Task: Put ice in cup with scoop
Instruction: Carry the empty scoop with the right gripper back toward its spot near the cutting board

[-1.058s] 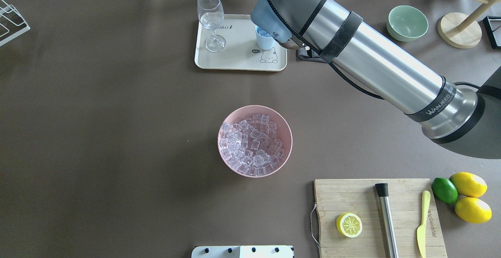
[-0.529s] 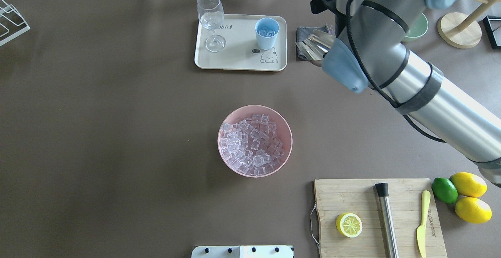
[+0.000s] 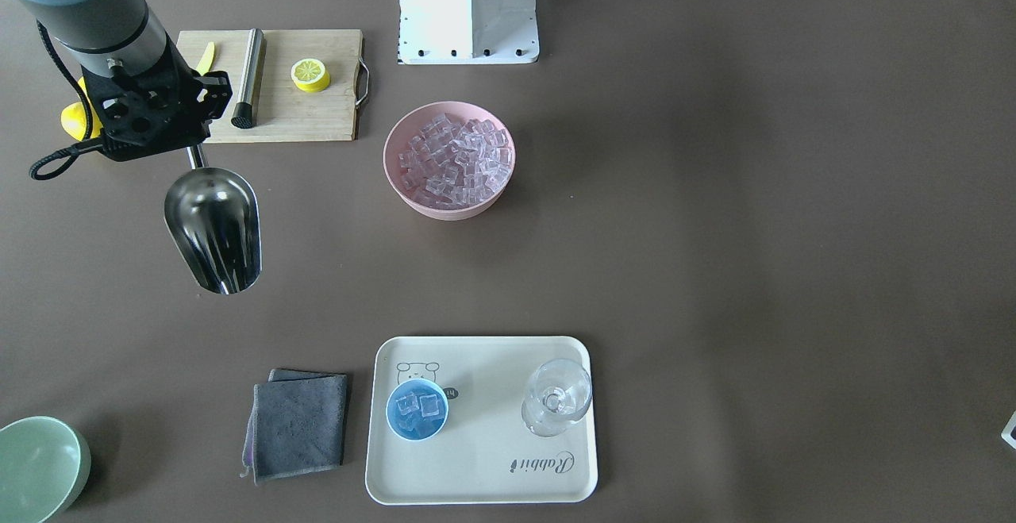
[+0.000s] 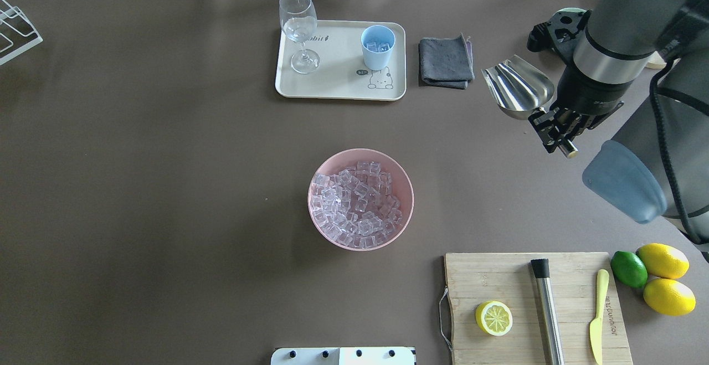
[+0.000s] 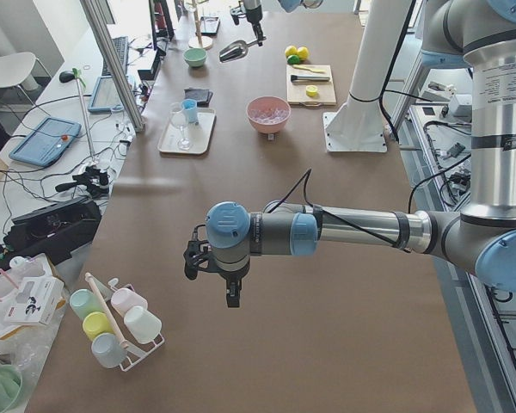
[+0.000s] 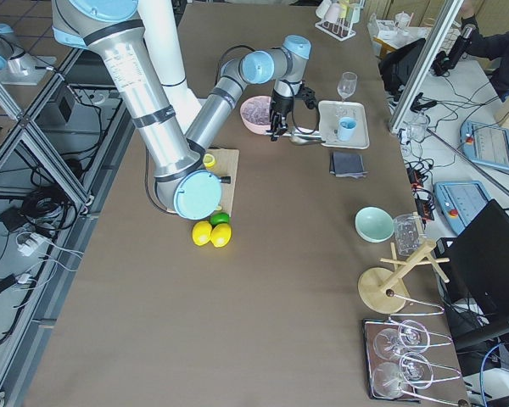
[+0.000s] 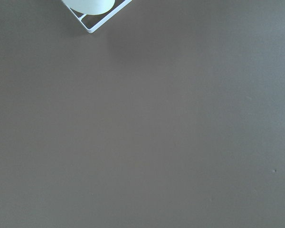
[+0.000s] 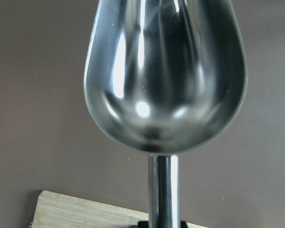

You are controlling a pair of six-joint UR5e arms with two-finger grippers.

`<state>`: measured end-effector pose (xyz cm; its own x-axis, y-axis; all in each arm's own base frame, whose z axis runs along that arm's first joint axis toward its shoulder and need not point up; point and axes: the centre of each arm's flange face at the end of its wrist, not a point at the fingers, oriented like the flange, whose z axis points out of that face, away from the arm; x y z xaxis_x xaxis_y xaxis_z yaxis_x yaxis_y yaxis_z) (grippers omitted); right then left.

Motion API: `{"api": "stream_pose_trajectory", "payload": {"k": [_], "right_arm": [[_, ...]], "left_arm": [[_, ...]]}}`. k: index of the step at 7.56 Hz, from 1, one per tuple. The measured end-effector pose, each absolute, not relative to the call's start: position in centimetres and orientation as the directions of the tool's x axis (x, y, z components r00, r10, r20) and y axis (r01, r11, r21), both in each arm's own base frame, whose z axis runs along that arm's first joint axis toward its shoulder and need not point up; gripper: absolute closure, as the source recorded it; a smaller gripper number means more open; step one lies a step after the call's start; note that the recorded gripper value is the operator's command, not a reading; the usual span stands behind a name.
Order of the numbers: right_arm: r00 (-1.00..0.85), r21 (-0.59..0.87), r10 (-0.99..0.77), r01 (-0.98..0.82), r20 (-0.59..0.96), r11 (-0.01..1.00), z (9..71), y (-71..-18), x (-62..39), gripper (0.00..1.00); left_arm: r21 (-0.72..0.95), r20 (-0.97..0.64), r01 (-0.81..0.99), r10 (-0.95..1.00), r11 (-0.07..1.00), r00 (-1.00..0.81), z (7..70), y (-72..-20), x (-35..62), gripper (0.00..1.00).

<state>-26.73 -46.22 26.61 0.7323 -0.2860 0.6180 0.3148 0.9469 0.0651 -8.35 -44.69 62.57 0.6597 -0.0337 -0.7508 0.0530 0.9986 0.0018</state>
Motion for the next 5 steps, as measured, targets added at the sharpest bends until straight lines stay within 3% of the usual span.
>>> {"api": "stream_pose_trajectory", "payload": {"k": [5], "right_arm": [[0.755,-0.051,-0.024,0.076,0.655,0.996,33.1,-43.3,-23.9,1.0]], "left_arm": [[-0.008,-0.751,0.053,-0.041,0.999,0.659,62.9,-44.6,-8.3,0.01]]}}
